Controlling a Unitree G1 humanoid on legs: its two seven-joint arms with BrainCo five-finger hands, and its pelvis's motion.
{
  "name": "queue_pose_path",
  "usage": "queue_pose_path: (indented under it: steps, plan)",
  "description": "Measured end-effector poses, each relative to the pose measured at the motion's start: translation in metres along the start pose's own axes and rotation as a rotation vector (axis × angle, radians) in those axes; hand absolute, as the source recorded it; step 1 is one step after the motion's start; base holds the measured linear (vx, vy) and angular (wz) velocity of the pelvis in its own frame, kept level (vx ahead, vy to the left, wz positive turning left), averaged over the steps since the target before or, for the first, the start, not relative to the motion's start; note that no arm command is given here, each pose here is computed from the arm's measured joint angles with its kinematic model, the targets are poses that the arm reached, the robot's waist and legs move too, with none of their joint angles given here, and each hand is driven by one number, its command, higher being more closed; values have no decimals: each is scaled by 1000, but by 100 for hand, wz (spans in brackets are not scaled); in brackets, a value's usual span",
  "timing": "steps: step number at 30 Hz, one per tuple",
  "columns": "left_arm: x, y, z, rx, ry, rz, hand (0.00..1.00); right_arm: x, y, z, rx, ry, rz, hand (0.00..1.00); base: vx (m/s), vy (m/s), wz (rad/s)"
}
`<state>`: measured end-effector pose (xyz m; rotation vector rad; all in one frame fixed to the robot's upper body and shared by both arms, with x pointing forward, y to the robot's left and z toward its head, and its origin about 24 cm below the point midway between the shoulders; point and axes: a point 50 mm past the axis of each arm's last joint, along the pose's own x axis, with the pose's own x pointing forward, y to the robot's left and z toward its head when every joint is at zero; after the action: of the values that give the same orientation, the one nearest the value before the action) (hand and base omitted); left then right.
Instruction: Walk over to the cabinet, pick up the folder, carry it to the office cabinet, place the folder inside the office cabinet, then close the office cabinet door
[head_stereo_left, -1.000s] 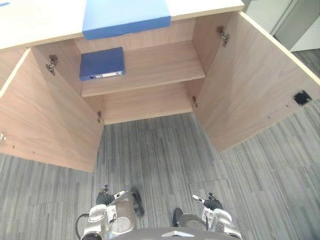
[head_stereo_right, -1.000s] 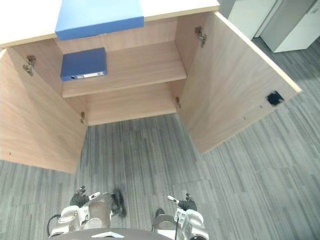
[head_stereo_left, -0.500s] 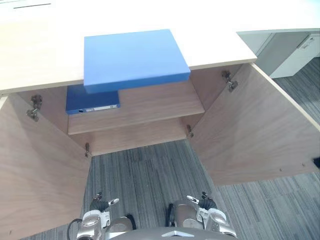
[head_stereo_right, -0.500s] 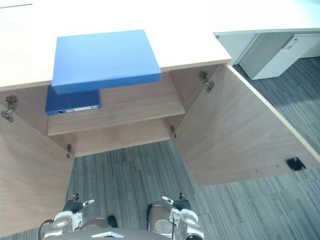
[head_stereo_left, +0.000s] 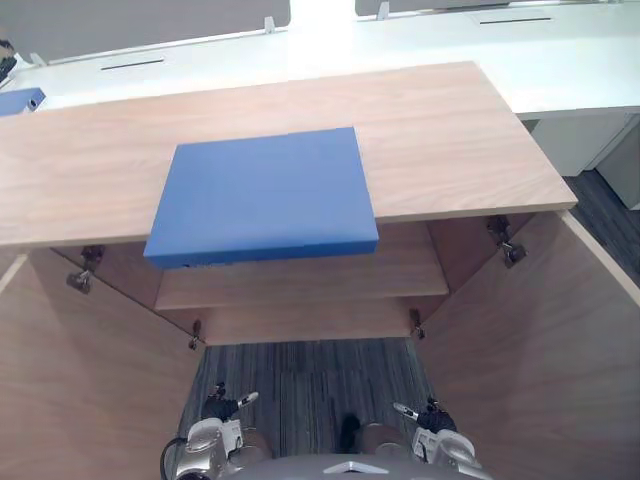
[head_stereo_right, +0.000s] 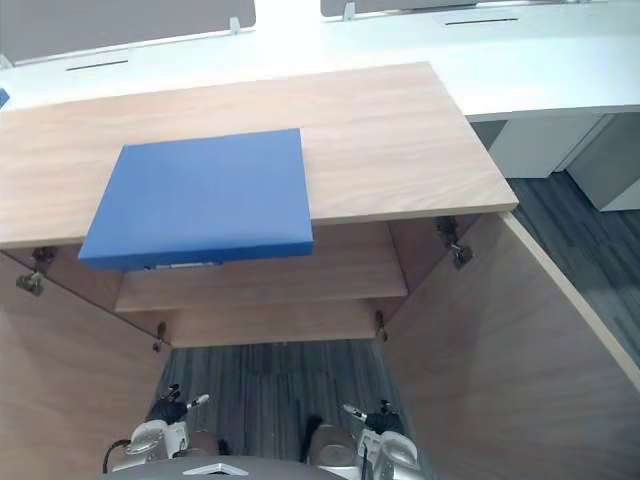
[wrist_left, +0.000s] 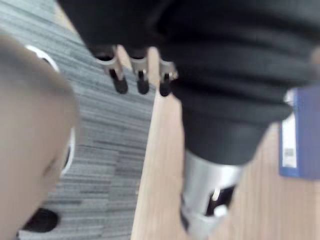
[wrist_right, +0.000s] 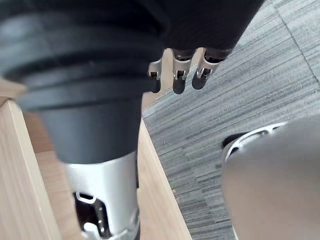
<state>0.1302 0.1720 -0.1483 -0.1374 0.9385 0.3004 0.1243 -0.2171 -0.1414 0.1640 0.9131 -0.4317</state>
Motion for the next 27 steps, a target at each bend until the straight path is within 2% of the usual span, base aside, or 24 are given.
queue_pose_path:
  steps: [9,12,17,22,27]
  plan:
    - [-1,14,-8,61,34,17,0,-5,7,-25,36,88,2,0,153,125,-12]
    - [-1,16,-9,115,34,9,0,-5,7,-27,33,99,-1,0,72,69,4]
    - [-1,13,-4,132,5,7,0,-3,3,-22,21,86,-8,0,-2,2,5]
    - [-7,15,24,126,-159,27,0,-2,2,-19,-22,72,1,0,-68,-16,6]
    - [-16,29,69,131,-378,83,0,-2,2,-18,-24,62,5,0,-131,3,11]
